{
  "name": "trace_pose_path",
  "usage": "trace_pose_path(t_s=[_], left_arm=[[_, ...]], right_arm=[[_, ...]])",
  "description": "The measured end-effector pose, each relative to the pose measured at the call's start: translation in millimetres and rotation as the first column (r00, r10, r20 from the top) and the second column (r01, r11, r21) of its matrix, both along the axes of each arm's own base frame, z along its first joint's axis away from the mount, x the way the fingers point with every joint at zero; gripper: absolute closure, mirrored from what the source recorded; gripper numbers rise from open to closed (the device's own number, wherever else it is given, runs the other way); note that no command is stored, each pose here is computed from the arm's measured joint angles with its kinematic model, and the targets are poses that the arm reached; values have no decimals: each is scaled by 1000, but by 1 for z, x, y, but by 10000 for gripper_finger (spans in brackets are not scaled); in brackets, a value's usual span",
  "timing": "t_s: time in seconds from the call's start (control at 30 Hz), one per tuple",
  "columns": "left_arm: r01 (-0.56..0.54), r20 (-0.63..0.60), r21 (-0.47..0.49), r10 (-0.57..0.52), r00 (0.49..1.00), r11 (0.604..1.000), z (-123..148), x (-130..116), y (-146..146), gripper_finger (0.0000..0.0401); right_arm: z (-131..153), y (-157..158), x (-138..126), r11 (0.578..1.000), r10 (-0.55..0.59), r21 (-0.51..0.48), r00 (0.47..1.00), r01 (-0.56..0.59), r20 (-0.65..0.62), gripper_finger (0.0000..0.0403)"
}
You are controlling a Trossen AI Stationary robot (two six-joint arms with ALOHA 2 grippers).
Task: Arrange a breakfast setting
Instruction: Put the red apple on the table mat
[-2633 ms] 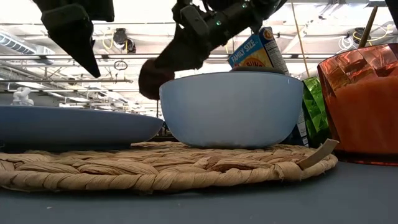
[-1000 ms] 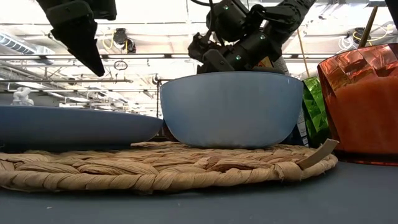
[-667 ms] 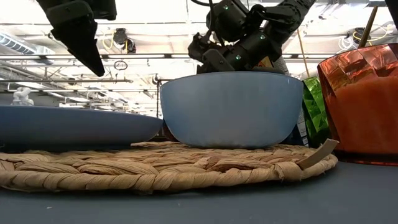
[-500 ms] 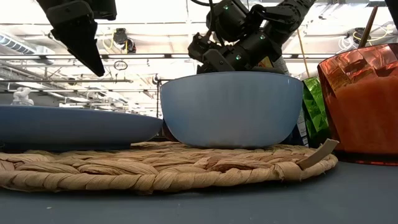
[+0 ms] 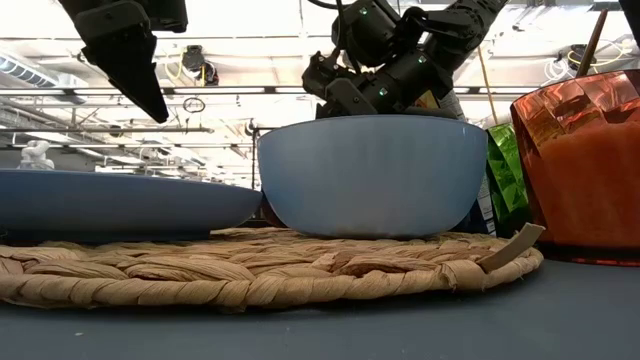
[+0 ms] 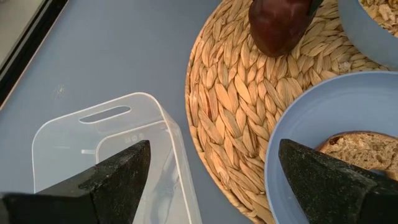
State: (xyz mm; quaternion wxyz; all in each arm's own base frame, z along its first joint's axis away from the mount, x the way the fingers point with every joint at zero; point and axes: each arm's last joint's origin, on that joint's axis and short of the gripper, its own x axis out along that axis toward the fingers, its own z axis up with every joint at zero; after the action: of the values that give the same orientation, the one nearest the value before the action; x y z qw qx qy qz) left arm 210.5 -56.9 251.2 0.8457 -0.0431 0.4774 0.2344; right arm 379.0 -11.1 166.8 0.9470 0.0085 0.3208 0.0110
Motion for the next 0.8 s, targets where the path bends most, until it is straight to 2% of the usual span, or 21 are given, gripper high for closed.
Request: trace_pose_path(t_s=[0.3,0.6,0.8], left_arm=[[0,0,0,0,1000,1000,0,0,0,43],[1,0,0,-1,1000,1000,0,0,0,43],[1,-1,0,-1,1000,1000,0,0,0,43]], right_arm=[[0,0,0,1000,1,-1,1000,-1,0,166],[0,0,0,1000,2,-3,1000,-2,0,110],[0,0,0,1000,2,-3,1000,-2,0,90]])
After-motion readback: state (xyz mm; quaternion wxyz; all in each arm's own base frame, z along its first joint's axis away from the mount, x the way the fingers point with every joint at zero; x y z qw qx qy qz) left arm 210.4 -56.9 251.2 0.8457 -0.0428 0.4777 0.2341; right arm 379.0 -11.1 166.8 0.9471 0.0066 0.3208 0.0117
